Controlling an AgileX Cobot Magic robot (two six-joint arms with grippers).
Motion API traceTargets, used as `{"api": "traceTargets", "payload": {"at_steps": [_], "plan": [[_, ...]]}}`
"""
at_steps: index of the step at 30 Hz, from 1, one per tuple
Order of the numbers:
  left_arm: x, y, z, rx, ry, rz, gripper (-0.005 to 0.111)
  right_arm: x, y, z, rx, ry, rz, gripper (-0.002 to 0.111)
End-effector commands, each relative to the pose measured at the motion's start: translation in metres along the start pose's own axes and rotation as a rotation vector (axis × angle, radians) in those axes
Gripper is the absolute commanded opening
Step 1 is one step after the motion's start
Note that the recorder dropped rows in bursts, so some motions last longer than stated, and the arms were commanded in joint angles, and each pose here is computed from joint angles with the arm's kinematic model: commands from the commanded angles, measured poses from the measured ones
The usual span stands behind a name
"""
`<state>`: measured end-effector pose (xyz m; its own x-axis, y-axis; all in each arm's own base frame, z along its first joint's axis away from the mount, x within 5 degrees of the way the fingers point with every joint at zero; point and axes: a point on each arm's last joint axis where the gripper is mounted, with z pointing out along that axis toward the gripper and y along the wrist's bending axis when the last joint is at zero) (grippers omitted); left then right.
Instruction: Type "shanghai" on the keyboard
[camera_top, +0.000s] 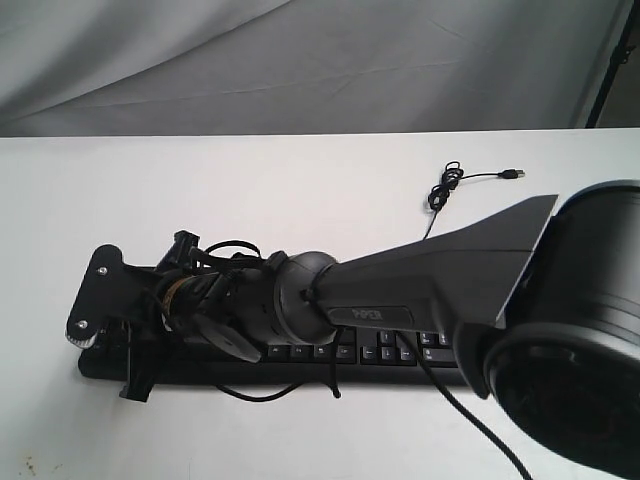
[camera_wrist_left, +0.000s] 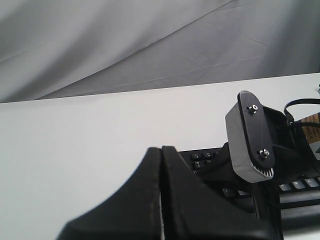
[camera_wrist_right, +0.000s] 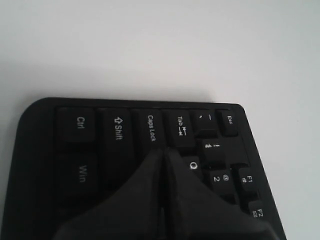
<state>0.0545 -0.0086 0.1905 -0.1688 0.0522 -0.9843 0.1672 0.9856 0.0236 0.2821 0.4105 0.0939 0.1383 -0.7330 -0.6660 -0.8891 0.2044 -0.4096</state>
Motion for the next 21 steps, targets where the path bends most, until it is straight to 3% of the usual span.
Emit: {"api": "traceTargets", "payload": {"at_steps": [1, 11, 17, 21], "plan": [[0.001, 0.000, 0.000, 0.002, -0.004, 0.002, 0.000, -0.001, 0.000, 0.001, 0.003, -0.008, -0.008, 0.000], [0.001, 0.000, 0.000, 0.002, -0.004, 0.002, 0.000, -0.005, -0.004, -0.003, 0.011, -0.017, -0.018, 0.000], [0.001, 0.000, 0.000, 0.002, -0.004, 0.002, 0.000, -0.015, -0.023, -0.029, 0.036, -0.005, -0.029, 0.000], [0.001, 0.000, 0.000, 0.002, -0.004, 0.002, 0.000, 0.005, -0.035, -0.058, 0.062, 0.002, 0.011, 0.000]]}}
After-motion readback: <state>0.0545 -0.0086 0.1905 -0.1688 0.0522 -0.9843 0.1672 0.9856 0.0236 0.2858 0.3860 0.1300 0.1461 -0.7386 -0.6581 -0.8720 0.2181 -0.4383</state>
